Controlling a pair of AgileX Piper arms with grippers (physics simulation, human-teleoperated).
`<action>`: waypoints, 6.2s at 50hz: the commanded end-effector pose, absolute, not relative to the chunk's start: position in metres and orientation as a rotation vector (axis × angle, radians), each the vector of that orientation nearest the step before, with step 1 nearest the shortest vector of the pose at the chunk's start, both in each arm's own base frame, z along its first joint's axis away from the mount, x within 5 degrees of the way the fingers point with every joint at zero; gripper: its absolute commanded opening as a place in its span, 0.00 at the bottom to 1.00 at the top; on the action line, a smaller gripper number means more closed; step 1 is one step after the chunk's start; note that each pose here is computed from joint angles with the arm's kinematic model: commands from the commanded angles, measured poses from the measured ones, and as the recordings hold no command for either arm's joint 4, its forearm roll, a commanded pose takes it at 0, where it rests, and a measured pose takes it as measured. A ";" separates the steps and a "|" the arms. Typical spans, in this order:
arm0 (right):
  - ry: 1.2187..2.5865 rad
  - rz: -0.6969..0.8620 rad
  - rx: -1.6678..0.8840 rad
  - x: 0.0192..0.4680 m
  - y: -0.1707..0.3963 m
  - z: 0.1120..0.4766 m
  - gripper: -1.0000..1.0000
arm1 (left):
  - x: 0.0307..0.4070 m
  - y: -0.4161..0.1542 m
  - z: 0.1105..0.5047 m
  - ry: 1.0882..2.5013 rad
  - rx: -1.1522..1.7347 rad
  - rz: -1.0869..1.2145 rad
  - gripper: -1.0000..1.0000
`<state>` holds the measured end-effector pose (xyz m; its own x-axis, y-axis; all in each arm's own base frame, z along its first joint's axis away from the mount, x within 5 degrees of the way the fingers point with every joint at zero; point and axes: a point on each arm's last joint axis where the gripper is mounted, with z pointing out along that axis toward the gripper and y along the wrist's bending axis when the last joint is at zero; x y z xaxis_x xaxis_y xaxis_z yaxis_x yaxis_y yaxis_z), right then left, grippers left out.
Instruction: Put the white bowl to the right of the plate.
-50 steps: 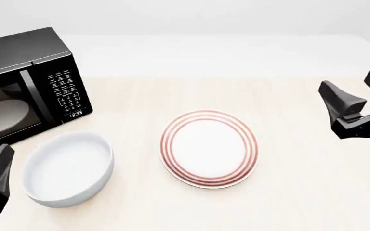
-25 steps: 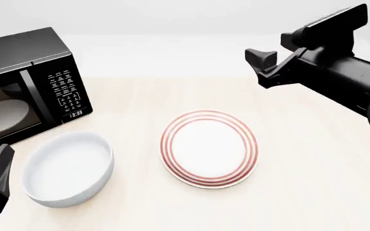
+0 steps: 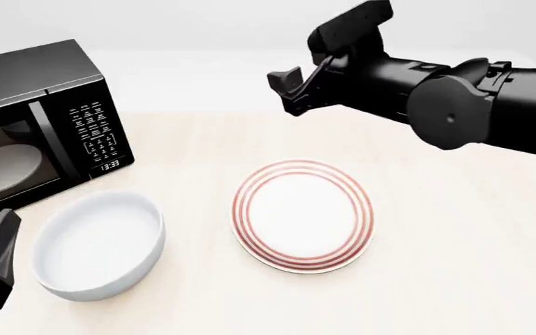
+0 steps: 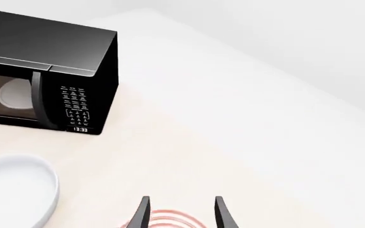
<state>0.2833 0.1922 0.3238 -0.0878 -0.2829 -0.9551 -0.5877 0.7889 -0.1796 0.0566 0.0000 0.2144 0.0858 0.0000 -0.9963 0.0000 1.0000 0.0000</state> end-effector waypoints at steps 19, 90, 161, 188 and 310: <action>1.751 0.389 -0.862 0.301 0.280 0.299 1.00 | 0.057 0.000 0.214 1.485 0.000 0.000 1.00; 1.992 0.587 -0.900 0.286 0.383 0.214 1.00 | 0.057 0.000 0.214 1.485 0.000 0.000 1.00; 2.200 0.642 -0.861 0.268 0.418 0.141 1.00 | 0.057 0.000 0.214 1.485 0.000 0.000 1.00; 2.124 0.638 -0.872 0.266 0.397 0.194 0.00 | 0.057 0.000 0.214 1.485 0.000 0.000 1.00; 2.179 -0.180 0.470 0.255 -0.101 0.195 0.00 | 0.057 0.000 0.214 1.485 0.000 0.000 1.00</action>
<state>0.2643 -0.0851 0.2108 -0.5697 0.1716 -0.8037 0.2986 0.9543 -0.0079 0.0566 0.0000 0.2144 0.0858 0.0000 -0.9963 0.0000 1.0000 0.0000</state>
